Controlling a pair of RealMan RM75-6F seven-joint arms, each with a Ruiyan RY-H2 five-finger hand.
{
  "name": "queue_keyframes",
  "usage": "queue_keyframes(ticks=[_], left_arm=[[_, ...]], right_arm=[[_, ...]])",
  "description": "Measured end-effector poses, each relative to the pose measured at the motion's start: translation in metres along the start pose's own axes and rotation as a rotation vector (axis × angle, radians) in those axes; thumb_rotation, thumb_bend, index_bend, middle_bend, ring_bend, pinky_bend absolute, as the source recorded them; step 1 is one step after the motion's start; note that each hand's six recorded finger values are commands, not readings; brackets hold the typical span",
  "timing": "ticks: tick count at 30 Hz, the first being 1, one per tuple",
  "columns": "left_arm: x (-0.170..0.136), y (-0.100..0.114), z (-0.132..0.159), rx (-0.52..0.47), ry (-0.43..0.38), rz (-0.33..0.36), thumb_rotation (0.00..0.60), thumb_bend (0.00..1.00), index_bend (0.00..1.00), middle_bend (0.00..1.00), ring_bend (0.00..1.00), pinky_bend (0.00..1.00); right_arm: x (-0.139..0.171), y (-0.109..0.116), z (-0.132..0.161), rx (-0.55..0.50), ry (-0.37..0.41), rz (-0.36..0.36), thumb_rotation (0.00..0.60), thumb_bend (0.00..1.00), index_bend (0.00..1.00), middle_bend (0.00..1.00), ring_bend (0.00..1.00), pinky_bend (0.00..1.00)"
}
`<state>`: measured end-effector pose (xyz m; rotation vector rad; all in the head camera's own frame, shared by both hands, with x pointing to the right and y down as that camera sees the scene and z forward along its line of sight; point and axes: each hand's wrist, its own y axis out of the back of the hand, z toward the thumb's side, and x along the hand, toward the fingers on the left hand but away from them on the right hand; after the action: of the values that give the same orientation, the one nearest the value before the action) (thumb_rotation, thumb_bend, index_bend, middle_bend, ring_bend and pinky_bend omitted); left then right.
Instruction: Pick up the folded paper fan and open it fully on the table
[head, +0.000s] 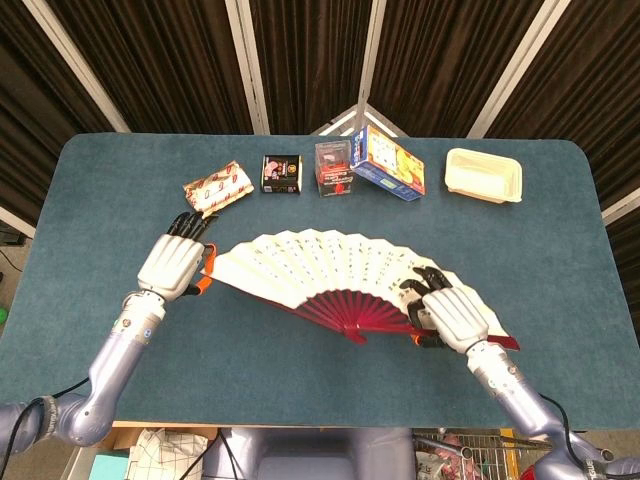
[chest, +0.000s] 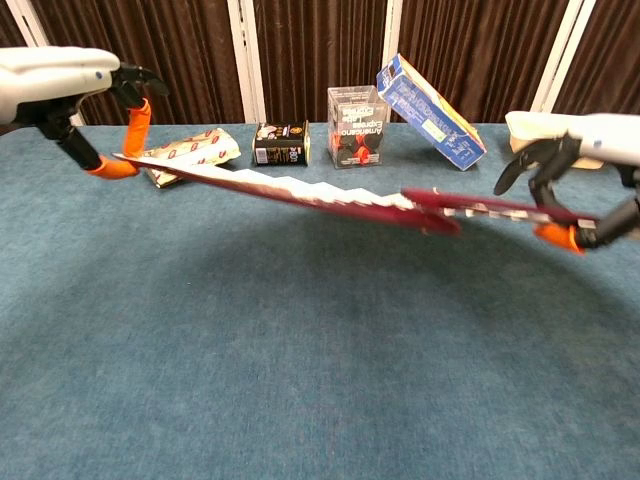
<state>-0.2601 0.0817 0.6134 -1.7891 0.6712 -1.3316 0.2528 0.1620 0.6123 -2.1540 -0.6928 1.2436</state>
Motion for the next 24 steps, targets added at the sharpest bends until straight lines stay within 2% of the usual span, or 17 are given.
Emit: queue_keyframes(ticks=[4, 9, 16, 24], left_arm=[[-0.006, 0.0, -0.006, -0.01, -0.008, -0.041, 0.6, 0.18, 0.3, 0.0, 0.0, 0.0], [-0.013, 0.003, -0.014, -0.029, -0.011, -0.062, 0.6, 0.13, 0.21, 0.0, 0.0, 0.0], [-0.025, 0.008, -0.021, -0.065, -0.006, -0.046, 0.6, 0.13, 0.17, 0.0, 0.0, 0.0], [-0.047, 0.012, -0.038, -0.074, 0.002, -0.012, 0.6, 0.13, 0.15, 0.0, 0.0, 0.0]], right_arm=[[0.01, -0.01, -0.002, 0.045, -0.003, 0.089, 0.6, 0.38, 0.0, 0.0, 0.0, 0.0], [0.02, -0.019, -0.003, 0.113, -0.012, 0.148, 0.6, 0.35, 0.0, 0.0, 0.0, 0.0], [0.031, -0.022, -0.015, 0.171, -0.05, 0.155, 0.6, 0.35, 0.0, 0.0, 0.0, 0.0], [0.043, -0.022, -0.038, 0.393, -0.095, 0.152, 0.6, 0.23, 0.0, 0.0, 0.0, 0.0]])
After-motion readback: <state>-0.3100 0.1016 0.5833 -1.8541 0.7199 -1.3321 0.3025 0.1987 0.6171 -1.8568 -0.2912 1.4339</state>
